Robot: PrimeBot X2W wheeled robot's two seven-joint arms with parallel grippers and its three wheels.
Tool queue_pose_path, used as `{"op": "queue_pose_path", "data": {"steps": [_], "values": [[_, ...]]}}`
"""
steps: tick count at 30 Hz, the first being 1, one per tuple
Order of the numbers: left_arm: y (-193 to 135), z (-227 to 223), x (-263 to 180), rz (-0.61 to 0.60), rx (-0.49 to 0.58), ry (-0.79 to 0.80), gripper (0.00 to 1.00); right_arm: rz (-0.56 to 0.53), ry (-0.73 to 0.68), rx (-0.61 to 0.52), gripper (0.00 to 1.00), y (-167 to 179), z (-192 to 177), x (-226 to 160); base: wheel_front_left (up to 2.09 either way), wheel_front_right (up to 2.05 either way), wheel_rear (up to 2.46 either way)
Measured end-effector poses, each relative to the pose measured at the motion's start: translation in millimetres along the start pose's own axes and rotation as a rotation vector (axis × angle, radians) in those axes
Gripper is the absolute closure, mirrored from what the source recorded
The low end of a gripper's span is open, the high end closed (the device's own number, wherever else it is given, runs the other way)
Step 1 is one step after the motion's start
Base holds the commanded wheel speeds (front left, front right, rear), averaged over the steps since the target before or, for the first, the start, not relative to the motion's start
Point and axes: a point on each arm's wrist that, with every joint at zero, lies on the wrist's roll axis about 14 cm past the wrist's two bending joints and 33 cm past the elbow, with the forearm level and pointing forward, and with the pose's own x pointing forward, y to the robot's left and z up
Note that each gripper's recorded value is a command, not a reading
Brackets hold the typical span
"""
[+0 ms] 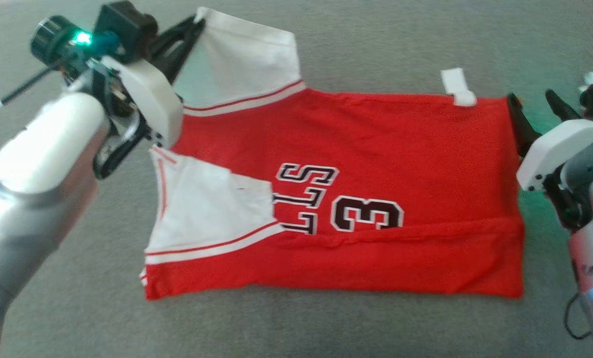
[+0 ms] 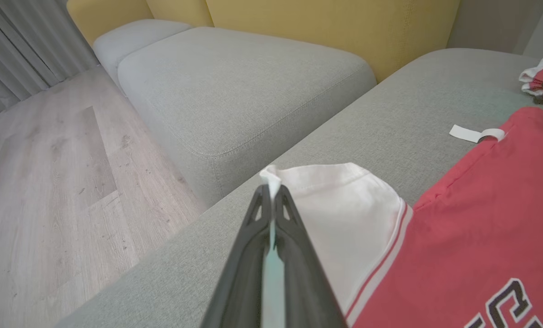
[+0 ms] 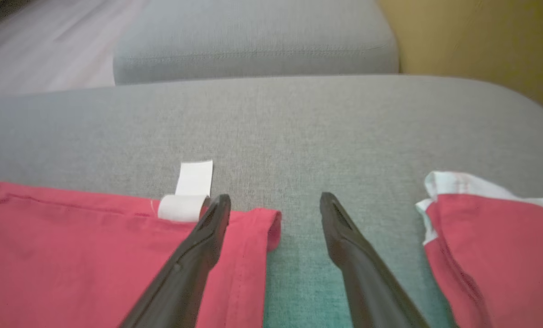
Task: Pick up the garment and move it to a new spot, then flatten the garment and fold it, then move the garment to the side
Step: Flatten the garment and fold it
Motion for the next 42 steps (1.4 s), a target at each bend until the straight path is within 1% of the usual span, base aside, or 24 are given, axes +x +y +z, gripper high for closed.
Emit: {"op": "queue_pose_path", "data": {"steps": [3,4,8,15,16,17,21,24,28,30,34,36,39,42], "values": [[-1,-1,-13,0.009,0.001,-0.006,1.00,0.013,0.078,-0.035,0.00,3,-15,10,0.00,0.00,0.00],[-1,-1,-13,0.009,0.001,-0.006,1.00,0.013,0.078,-0.035,0.00,3,-15,10,0.00,0.00,0.00],[-1,0,-24,0.017,0.003,-0.015,1.00,0.020,0.150,-0.099,0.00,5,-28,21,0.00,0.00,0.00],[-7,1,-27,0.007,-0.002,-0.015,1.00,0.034,0.194,-0.154,0.00,9,-27,37,0.00,0.00,0.00],[-7,1,-27,0.010,-0.004,-0.015,1.00,0.035,0.200,-0.163,0.42,9,-27,38,0.00,0.00,0.00],[-7,0,-27,0.010,-0.003,-0.012,1.00,0.037,0.205,-0.173,1.00,9,-27,39,0.00,0.00,0.00],[0,-3,-28,0.034,0.001,0.001,1.00,0.053,0.217,-0.178,1.00,13,-28,39,0.00,0.00,0.00],[5,-6,-28,0.053,-0.004,0.010,1.00,0.050,0.217,-0.175,1.00,9,-25,36,0.00,0.00,0.00],[19,-10,-26,0.103,-0.012,0.021,1.00,0.047,0.169,-0.108,1.00,4,-17,33,0.00,0.00,0.00],[26,-11,-23,0.128,-0.019,0.014,1.00,0.054,0.105,-0.083,1.00,5,1,34,0.00,0.00,0.00],[43,-12,-18,0.191,-0.027,-0.013,1.00,0.067,-0.081,-0.042,1.00,6,62,40,0.00,0.00,0.00],[50,-12,-14,0.205,-0.022,-0.027,1.00,0.071,-0.147,-0.031,1.00,7,86,41,0.00,0.00,0.00],[64,-2,-7,0.239,0.026,-0.082,1.00,0.076,-0.205,-0.011,1.00,7,106,43,0.00,0.00,0.00],[76,19,3,0.273,0.049,-0.158,1.00,0.084,-0.220,0.028,1.00,10,111,47,0.00,0.00,0.00]]}}
